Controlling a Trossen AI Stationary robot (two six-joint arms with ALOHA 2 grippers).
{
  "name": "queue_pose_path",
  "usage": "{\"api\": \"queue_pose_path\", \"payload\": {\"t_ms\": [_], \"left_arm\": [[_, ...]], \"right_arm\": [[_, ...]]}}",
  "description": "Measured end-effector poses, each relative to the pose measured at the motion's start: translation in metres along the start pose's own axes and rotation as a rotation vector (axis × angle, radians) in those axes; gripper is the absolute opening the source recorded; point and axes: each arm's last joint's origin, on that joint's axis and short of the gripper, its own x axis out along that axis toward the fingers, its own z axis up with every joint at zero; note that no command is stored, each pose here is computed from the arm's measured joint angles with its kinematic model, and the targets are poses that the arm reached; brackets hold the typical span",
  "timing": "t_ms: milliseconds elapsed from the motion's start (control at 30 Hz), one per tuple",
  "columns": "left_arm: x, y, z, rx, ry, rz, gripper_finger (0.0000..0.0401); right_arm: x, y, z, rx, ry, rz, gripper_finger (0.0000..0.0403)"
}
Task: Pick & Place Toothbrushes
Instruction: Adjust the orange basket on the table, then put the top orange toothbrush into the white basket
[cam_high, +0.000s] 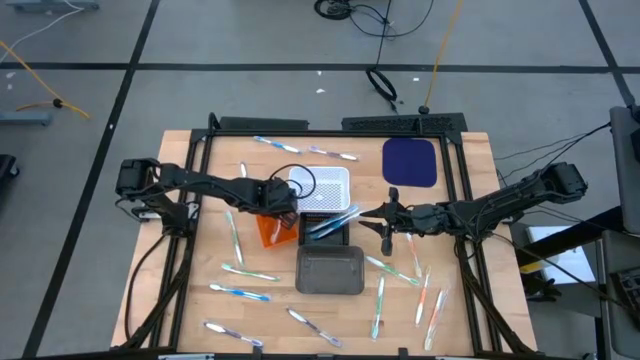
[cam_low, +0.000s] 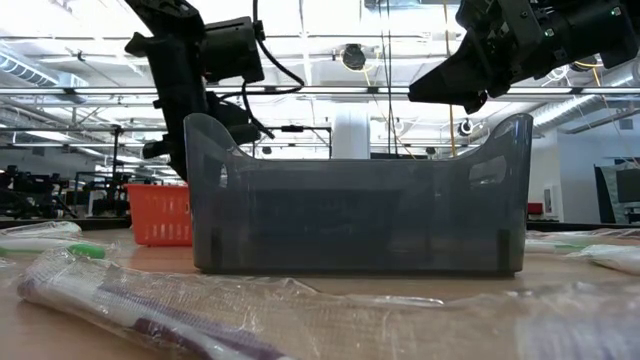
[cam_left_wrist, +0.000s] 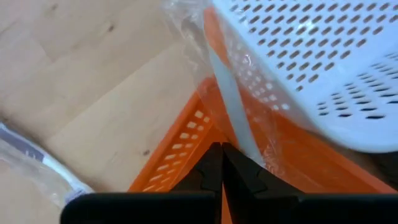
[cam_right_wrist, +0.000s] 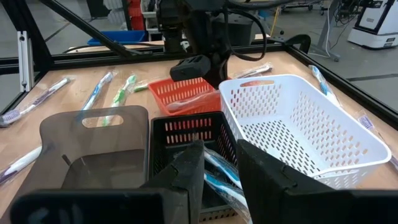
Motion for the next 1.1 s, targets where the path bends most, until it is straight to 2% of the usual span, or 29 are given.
{"api": "queue_pose_path", "payload": {"t_ms": [367, 700, 967, 1100], "left_arm": [[-0.001, -0.008, 0.008, 0.086, -0.090, -0.072, 0.0010], [-0.002, -0.007, 0.005, 0.099, -0.047, -0.080, 0.0010], [-0.023, -0.009, -0.002, 0.117, -0.074, -0.121, 0.0010], [-0.036, -0.011, -0.008, 0.128, -0.086, -0.144, 0.0010]], "right_arm": [[0.000, 0.000, 0.000, 0.011, 0.000, 0.000, 0.0086], [0.000, 0.000, 0.000, 0.009, 0.001, 0.000, 0.0086], [0.000, 0.000, 0.000, 0.012, 0.001, -0.001, 0.0086], [0.000, -0.001, -0.006, 0.031, 0.057, -0.010, 0.0086]]}}
